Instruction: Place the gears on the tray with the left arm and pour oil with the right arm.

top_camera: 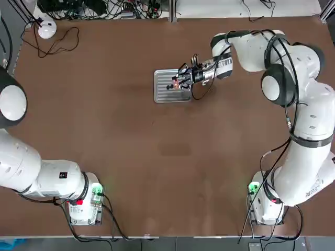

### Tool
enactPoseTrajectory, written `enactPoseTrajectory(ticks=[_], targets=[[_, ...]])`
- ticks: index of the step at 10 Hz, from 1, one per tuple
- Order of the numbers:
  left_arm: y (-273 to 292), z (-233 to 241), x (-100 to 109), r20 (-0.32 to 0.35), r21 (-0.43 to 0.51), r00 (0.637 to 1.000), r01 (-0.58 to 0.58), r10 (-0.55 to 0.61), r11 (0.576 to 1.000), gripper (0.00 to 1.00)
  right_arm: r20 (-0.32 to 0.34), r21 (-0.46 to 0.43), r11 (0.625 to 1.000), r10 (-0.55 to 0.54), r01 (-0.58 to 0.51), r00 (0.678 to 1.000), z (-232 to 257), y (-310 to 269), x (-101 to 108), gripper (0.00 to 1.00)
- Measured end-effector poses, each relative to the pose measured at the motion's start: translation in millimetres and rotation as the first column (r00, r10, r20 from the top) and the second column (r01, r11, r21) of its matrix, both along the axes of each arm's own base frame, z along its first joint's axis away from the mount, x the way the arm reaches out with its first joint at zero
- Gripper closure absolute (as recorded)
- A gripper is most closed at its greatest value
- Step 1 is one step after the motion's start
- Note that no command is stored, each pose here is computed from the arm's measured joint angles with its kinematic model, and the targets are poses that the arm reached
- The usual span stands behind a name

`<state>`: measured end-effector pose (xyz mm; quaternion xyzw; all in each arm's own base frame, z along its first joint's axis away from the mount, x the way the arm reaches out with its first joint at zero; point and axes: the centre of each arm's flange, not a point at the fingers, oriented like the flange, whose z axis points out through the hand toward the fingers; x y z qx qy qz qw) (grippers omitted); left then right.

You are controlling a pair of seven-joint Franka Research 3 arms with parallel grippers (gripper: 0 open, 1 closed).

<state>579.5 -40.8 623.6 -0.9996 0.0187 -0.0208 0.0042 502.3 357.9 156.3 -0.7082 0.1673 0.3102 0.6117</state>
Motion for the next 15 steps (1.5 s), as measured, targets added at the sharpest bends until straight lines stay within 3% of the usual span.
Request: enactPoseTrajectory(ticks=[4, 6, 12, 14, 15], targets=[[0.0, -0.5, 0.3, -0.001, 0.000, 1.000, 0.000, 0.000, 1.000, 0.00, -0.016, -0.010, 1.000, 0.001, -0.001, 1.000, -7.4, -2.5, -5.3, 0.68], [-0.9, -0.5, 0.3, 0.000, 0.000, 1.000, 0.002, -0.002, 1.000, 0.00, 0.001, -0.016, 1.000, -0.010, 0.010, 1.000, -4.0, -12.1, 3.3, 0.68], [-1.7, -0.3, 0.2, 0.000, 0.000, 1.000, 0.001, -0.001, 1.000, 0.00, 0.227, -0.019, 0.997, 0.079, -0.077, 0.971, 82.2, -133.8, 81.0, 0.68], [-1.8, -0.4, 0.2, 0.000, 0.000, 1.000, 0.001, -0.001, 1.000, 0.00, 0.367, -0.008, 0.994, 0.101, -0.106, 0.925, 97.2, -191.7, 101.0, 0.68], [-1.8, -0.4, 0.2, 0.000, 0.000, 1.000, 0.001, -0.001, 1.000, 0.00, 0.449, -0.014, 0.993, 0.108, -0.113, 0.887, 95.9, -222.0, 104.7, 0.68]])
